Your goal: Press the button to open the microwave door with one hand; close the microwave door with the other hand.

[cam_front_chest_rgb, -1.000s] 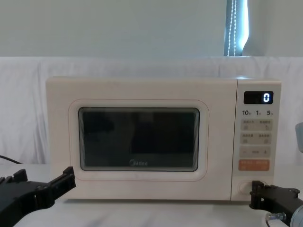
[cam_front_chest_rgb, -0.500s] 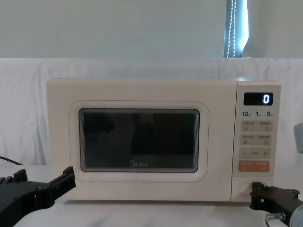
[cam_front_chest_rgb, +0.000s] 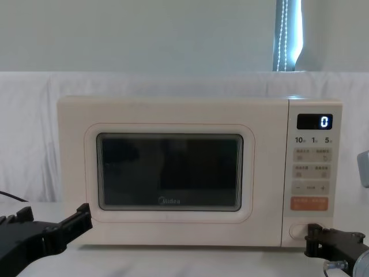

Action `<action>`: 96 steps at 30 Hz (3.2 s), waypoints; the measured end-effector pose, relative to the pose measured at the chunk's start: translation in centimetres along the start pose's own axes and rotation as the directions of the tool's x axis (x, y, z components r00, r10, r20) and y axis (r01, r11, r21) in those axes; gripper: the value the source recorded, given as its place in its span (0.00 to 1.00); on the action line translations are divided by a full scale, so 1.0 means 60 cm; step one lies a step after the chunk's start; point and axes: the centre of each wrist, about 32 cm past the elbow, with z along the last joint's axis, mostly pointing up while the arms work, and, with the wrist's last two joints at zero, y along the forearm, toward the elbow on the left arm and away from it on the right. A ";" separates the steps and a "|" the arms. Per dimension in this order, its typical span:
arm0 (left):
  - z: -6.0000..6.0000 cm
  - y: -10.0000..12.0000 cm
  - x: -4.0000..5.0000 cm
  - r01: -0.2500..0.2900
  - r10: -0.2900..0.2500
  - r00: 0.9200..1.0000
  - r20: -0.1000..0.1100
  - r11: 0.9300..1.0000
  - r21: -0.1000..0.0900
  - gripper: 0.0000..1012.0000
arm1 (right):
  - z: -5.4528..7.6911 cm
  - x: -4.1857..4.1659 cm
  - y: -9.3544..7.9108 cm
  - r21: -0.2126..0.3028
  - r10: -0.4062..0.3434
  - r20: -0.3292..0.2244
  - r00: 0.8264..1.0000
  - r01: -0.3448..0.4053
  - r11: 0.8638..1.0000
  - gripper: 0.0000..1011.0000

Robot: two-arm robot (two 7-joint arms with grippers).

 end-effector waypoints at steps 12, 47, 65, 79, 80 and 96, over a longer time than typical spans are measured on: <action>0.000 0.000 0.000 0.000 0.000 1.000 0.000 1.000 0.000 0.99 | -0.003 0.002 0.003 -0.008 -0.001 -0.009 1.000 0.001 1.000 0.00; 0.000 0.000 0.000 0.000 0.000 1.000 0.000 1.000 0.000 0.99 | -0.006 0.004 0.018 -0.020 0.017 -0.008 1.000 -0.017 1.000 0.00; 0.000 0.000 0.000 0.000 0.000 1.000 0.000 1.000 0.000 0.99 | -0.006 0.003 0.023 -0.022 0.018 -0.006 1.000 -0.018 1.000 0.00; 0.000 0.000 0.000 0.000 0.000 1.000 0.000 1.000 0.000 0.99 | -0.003 0.004 0.028 -0.022 0.018 -0.001 1.000 -0.018 1.000 0.00; 0.000 0.000 0.000 0.000 0.000 1.000 0.000 1.000 0.000 0.99 | -0.002 0.005 0.028 -0.022 0.018 0.001 1.000 -0.018 1.000 0.00; 0.000 0.000 0.000 0.000 0.000 1.000 0.000 1.000 0.000 0.99 | 0.005 0.008 0.029 -0.025 0.017 0.008 1.000 -0.016 1.000 0.00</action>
